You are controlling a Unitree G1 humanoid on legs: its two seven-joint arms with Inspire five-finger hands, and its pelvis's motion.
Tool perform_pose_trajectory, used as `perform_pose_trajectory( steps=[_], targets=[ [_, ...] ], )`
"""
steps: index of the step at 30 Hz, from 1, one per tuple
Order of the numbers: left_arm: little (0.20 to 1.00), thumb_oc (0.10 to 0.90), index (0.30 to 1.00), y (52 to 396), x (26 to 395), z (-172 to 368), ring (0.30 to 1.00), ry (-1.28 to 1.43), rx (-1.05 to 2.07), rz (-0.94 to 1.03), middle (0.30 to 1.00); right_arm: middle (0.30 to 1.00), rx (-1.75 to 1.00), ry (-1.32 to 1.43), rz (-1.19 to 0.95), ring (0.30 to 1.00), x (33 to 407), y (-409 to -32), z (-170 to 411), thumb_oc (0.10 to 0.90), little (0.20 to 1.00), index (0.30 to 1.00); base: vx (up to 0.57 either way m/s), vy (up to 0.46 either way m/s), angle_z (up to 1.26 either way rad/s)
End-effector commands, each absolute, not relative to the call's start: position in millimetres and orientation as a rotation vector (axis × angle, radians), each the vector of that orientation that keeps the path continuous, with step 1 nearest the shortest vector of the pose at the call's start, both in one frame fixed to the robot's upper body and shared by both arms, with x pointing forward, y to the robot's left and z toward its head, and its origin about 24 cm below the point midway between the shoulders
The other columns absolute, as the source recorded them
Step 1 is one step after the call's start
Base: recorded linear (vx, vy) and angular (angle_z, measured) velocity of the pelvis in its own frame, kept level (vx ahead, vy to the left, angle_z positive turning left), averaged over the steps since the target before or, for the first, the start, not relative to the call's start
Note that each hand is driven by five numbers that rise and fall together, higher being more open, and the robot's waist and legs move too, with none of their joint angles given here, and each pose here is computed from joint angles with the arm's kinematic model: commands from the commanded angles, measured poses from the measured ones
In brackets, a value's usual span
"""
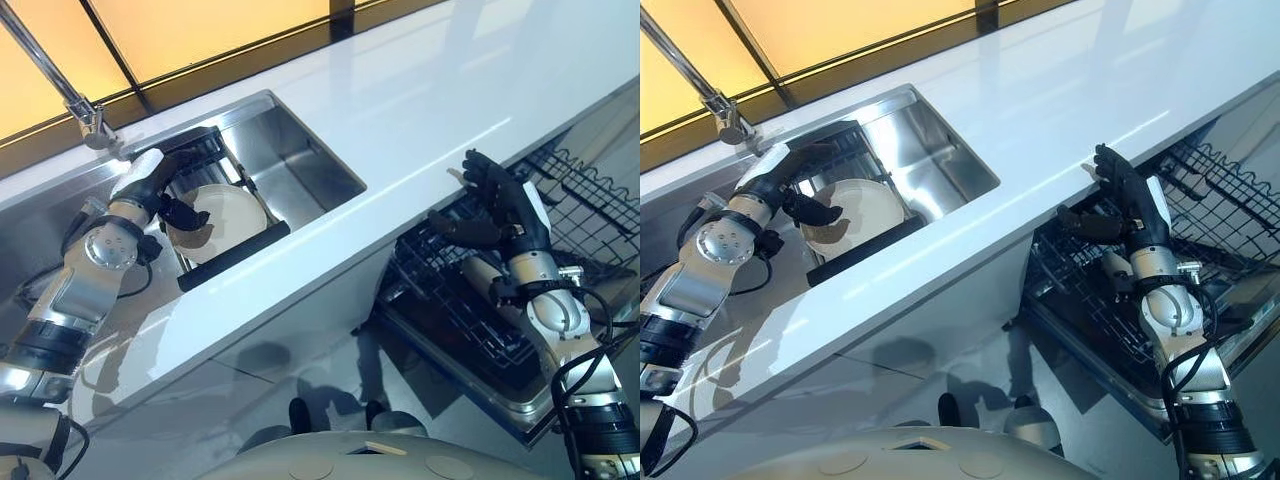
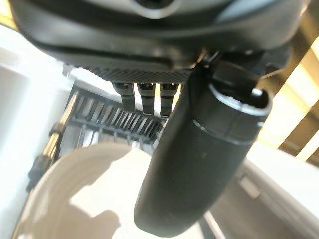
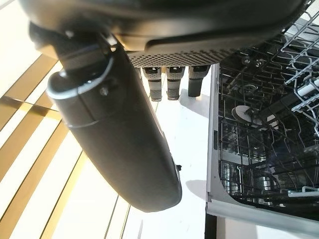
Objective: Pick up plates and place into dishwasher.
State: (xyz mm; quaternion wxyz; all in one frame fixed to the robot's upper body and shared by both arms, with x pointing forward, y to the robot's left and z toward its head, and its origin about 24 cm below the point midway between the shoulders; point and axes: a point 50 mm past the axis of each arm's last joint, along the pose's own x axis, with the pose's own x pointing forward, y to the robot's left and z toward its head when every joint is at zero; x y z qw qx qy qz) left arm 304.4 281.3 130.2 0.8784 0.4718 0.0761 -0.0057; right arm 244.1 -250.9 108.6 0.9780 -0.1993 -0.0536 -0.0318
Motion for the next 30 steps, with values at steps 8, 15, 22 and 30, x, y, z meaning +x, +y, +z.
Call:
perform_pose_trajectory(
  steps=[8, 15, 22, 30],
  targets=[
    [0.900, 0.800, 0.900, 292.0, 338.1, 197.5, 0.900, 0.082, 1.092, 0.159, 0.900, 0.900, -0.473, -0.296, 0.039, 0.900, 258.1, -233.8, 153.0, 0.800, 0.900, 0.900, 0.07, 0.032, -0.08],
    [0.900, 0.800, 0.900, 303.1, 341.8, 180.9, 0.900, 0.204, 1.134, 0.213, 0.900, 0.900, -0.497, -0.279, 0.036, 0.900, 261.0, -234.3, 152.6, 0.800, 0.900, 0.900, 0.06, 0.029, -0.07],
    [0.900, 0.800, 0.900, 312.1, 345.1, 168.0, 0.900, 0.319, 1.109, 0.249, 0.900, 0.900, -0.524, -0.262, 0.003, 0.900, 265.1, -238.6, 153.5, 0.800, 0.900, 0.900, 0.07, 0.021, -0.04],
    [0.900, 0.800, 0.900, 310.5, 343.5, 136.1, 0.900, 0.444, 0.823, 0.125, 0.900, 0.900, -0.542, -0.284, -0.027, 0.900, 266.6, -241.8, 159.3, 0.800, 0.900, 0.900, 0.02, 0.007, -0.04]
  ],
)
